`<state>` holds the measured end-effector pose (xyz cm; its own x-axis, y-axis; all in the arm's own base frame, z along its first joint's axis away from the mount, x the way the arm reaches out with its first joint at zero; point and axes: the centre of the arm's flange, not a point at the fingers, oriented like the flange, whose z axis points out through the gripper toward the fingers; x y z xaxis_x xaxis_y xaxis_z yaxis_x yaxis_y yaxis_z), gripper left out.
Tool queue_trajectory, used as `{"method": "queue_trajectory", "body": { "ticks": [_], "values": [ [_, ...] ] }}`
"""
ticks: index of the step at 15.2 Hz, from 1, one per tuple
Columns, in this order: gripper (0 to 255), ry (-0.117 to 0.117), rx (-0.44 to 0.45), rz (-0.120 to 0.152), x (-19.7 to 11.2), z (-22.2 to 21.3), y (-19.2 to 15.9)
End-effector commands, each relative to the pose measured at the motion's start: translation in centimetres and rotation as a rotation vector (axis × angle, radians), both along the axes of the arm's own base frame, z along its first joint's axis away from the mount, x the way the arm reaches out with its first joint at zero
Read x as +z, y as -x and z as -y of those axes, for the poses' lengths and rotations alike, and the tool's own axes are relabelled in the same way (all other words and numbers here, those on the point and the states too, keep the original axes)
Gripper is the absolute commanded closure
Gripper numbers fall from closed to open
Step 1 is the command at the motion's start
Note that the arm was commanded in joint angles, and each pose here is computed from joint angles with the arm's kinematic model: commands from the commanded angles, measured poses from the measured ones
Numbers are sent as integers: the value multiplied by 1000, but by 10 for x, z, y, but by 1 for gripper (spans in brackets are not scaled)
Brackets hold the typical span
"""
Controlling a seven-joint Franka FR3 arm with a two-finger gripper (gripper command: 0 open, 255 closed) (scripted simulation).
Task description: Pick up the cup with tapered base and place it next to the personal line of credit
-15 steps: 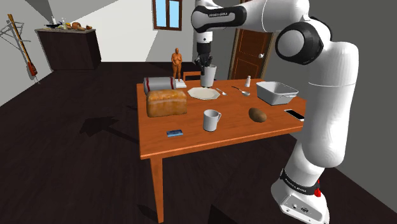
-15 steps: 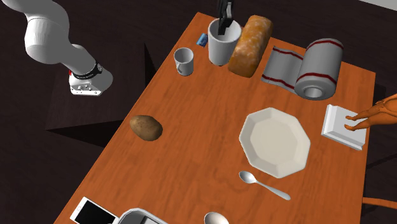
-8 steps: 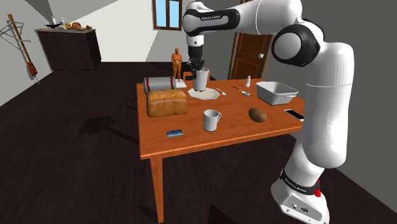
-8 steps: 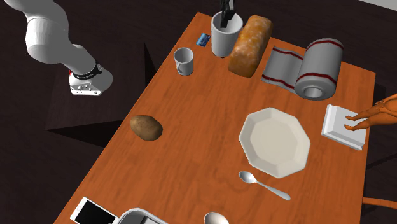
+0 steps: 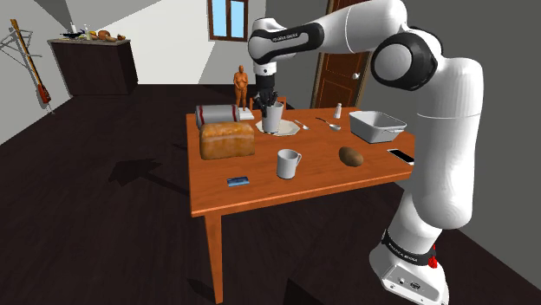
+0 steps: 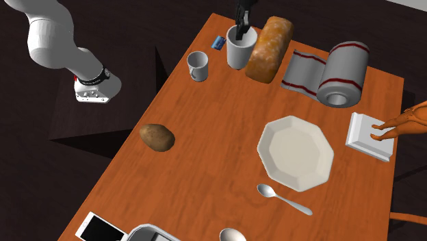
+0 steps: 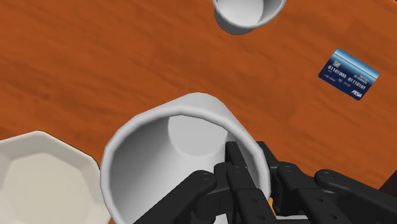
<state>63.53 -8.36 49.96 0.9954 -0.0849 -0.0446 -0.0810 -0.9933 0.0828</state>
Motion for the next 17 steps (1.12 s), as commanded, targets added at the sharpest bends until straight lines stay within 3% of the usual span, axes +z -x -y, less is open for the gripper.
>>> {"method": "queue_trajectory", "body": {
  "ticks": [1, 17],
  "values": [
    [255, 0, 0, 1, -10, 1, 0],
    [255, 0, 0, 1, -94, 1, 0]
  ]
}}
